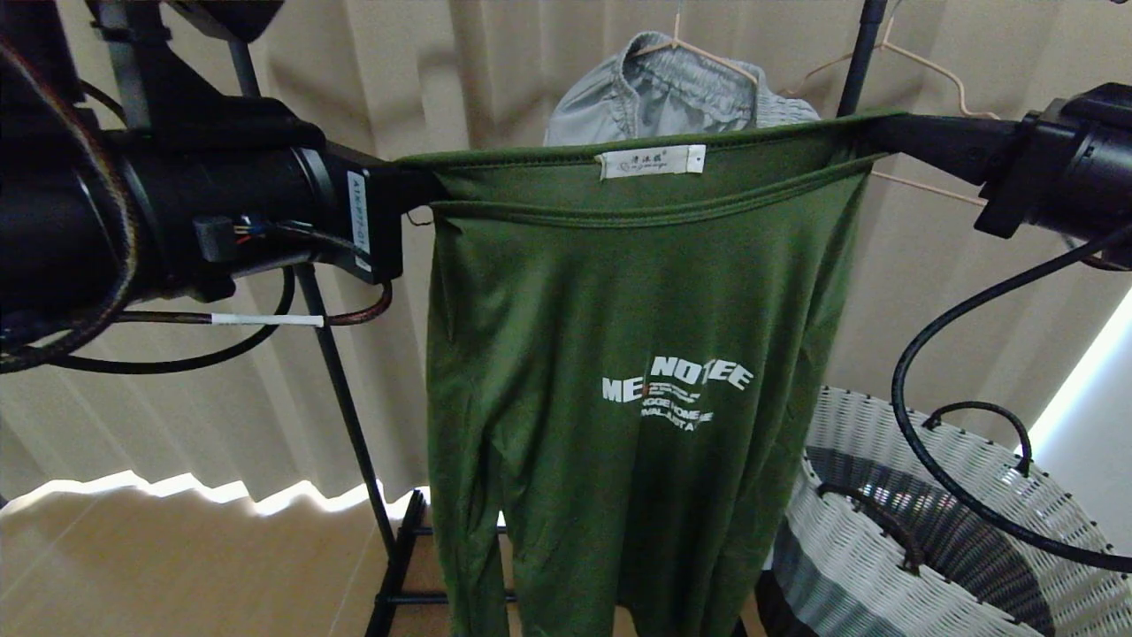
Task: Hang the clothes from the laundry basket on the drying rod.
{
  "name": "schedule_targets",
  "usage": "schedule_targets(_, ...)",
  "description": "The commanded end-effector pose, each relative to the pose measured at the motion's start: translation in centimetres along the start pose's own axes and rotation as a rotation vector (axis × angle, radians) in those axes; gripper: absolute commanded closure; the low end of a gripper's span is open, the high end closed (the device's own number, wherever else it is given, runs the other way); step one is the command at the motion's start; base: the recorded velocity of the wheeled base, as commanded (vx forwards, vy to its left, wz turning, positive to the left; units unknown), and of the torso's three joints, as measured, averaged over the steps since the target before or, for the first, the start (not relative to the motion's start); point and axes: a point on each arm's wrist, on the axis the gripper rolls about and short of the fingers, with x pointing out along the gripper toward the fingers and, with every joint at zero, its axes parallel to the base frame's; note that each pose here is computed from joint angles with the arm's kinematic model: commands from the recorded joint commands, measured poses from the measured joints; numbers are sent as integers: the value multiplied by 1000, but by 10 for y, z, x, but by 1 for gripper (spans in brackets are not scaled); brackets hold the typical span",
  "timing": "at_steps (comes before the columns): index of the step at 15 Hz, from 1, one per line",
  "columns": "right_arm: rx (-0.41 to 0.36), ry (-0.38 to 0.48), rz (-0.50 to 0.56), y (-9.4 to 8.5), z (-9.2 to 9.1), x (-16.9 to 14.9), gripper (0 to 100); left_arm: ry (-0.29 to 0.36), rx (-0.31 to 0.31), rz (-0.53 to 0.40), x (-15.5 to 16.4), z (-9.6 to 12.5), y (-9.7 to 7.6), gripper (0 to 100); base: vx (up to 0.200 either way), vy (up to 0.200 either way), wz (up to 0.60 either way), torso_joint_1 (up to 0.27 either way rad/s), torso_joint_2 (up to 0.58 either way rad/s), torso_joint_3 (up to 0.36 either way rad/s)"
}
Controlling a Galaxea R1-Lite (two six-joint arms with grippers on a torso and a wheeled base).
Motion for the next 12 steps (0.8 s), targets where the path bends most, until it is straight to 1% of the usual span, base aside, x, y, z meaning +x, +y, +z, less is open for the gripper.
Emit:
schedule_targets(1, -1, -1, 0, 2, -1, -4, 100, 39, 3, -4, 12, -9, -2, 100, 0, 0, 0, 0, 0, 0)
schedule_targets(2, 4, 9, 1, 1, -5, -1, 100, 39, 3, -4, 12, -9, -2, 100, 0, 0, 0, 0, 0, 0)
schedule_targets(6, 9, 20, 1, 1, -7, -1, 100, 36, 3, -2, 10, -8, -2, 100, 0, 0, 0, 0, 0, 0)
schedule_targets(9, 29, 72, 0, 0, -25, -1, 100, 81, 8, -17, 14, -20, -6, 100, 0, 0, 0, 0, 0, 0)
schedule_targets(12, 34, 83, 0, -1, -28, 1, 100, 88, 8, -17, 16, -22, -6, 100, 0, 0, 0, 0, 0, 0)
